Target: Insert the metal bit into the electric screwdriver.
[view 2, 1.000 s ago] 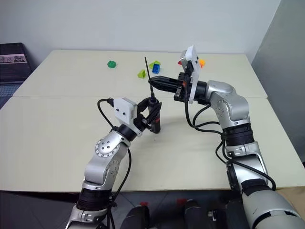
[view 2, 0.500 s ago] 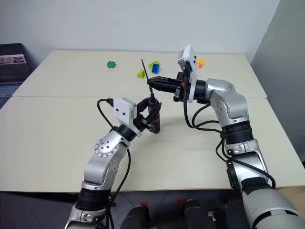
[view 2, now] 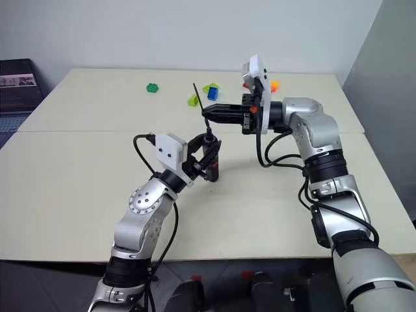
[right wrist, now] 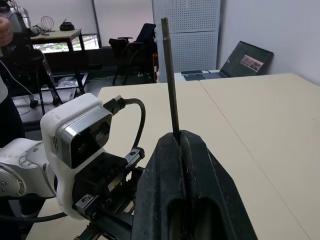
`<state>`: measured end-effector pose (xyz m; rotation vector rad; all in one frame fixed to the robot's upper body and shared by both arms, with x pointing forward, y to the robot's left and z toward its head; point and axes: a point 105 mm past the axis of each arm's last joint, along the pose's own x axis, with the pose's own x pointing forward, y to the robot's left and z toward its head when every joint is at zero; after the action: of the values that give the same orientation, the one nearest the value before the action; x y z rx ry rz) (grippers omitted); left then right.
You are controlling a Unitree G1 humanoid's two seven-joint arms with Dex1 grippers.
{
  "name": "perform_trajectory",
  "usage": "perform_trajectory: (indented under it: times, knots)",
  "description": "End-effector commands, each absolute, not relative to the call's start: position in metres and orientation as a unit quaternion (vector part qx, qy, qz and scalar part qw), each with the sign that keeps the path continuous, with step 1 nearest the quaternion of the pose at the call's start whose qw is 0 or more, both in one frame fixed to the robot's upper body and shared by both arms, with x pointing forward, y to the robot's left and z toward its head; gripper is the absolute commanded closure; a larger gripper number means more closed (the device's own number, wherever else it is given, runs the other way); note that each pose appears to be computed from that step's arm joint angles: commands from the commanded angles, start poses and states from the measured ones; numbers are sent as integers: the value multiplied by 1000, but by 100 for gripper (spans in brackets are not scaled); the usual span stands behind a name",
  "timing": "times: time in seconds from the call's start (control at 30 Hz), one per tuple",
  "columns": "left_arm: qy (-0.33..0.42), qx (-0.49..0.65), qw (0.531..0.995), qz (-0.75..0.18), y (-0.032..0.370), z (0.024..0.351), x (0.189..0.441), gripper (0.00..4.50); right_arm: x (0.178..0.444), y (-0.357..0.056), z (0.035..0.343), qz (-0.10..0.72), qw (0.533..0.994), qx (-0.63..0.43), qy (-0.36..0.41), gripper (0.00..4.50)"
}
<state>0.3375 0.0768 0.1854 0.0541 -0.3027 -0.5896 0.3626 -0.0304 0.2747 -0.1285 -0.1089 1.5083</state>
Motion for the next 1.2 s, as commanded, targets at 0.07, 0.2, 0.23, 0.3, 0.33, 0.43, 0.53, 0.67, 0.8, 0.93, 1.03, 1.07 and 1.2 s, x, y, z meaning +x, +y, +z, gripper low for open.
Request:
perform_trajectory:
  times: [0.07, 0.2, 0.23, 0.3, 0.33, 0.43, 0.53, 0.67, 0.8, 0.93, 1.03, 1.07, 1.2]
  knots:
    - [-172, 12, 941, -292, 81, 199, 333, 286, 360, -32, 279, 690, 719, -57, -53, 450]
    - [-177, 20, 931, -318, 77, 203, 327, 286, 357, -31, 291, 694, 716, -31, -69, 450]
    - [-178, 24, 928, -325, 76, 205, 326, 286, 355, -32, 297, 694, 715, -25, -77, 450]
    - [-181, 32, 924, -335, 76, 208, 323, 286, 352, -33, 307, 696, 713, -14, -89, 450]
    - [-181, 39, 922, -338, 75, 209, 322, 286, 351, -33, 312, 695, 712, -9, -95, 450]
    - [-188, 51, 914, -357, 69, 216, 314, 286, 345, -36, 326, 695, 710, 1, -113, 450]
    - [-189, 46, 911, -363, 65, 219, 309, 286, 337, -40, 334, 696, 708, 4, -124, 450]
    - [-178, 32, 917, -356, 66, 212, 311, 286, 333, -44, 330, 693, 711, -6, -117, 450]
    - [-171, 24, 920, -352, 68, 208, 313, 286, 330, -48, 316, 692, 715, -24, -98, 450]
    - [-158, 27, 923, -350, 72, 199, 316, 286, 331, -50, 306, 686, 721, -39, -85, 450]
    - [-152, 31, 924, -349, 74, 195, 318, 286, 332, -51, 299, 684, 724, -43, -76, 450]
    - [-151, 31, 924, -349, 74, 194, 318, 286, 332, -50, 298, 685, 724, -44, -75, 450]
    - [-145, 36, 924, -352, 76, 187, 318, 286, 333, -49, 294, 684, 725, -42, -70, 450]
